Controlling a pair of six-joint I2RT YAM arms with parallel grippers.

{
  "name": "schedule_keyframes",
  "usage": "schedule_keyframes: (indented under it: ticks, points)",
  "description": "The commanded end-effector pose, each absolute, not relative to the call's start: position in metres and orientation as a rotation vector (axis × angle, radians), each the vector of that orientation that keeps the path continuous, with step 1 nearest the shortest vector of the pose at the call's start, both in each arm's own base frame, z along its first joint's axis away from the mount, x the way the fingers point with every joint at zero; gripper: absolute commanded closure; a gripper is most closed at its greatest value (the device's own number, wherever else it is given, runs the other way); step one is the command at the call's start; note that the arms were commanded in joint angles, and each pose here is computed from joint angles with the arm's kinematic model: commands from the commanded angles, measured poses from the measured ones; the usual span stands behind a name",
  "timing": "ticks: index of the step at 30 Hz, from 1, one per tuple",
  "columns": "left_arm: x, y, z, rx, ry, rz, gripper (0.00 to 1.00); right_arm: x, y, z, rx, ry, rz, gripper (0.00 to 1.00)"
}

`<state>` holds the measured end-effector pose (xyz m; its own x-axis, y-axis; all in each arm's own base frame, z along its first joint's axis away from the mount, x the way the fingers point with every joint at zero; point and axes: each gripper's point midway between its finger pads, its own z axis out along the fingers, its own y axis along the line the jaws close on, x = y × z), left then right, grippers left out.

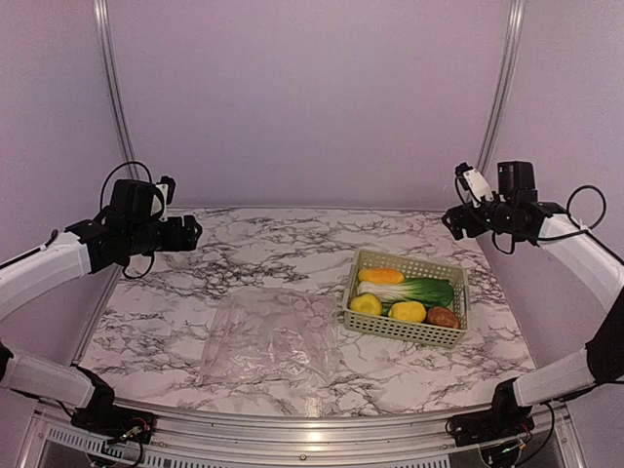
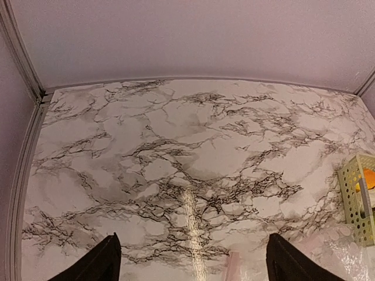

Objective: Place the food in the zip-top bag and seal the zipper
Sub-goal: Adjust the bin at the center of the board.

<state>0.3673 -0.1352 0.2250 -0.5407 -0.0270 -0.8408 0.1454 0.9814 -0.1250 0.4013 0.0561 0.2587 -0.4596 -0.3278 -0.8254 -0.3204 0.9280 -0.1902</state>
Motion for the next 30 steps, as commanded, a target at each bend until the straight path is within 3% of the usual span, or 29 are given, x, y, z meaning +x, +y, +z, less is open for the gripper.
schedule_keyframes:
  ticks: [1,7,16,26,30]
  points:
    - [0.342,-0.140,0.208,0.081,2.211,-0.336,0.11,0.376,0.063,0.255,-0.654,2.088,0.044,0.04]
    - [0.327,-0.151,0.197,0.050,2.250,-0.464,0.14,0.333,0.092,0.239,-0.993,2.062,0.185,0.09]
    - [0.326,-0.219,0.203,0.172,2.270,-0.635,0.21,0.283,0.132,0.219,-1.358,1.980,0.314,0.36]
    - [0.313,-0.303,0.189,0.326,2.336,-0.705,0.23,0.329,0.135,0.180,-1.415,2.166,0.355,0.55]
    - [0.310,-0.312,0.168,0.260,2.383,-0.749,0.24,0.356,0.128,0.164,-1.397,2.234,0.337,0.56]
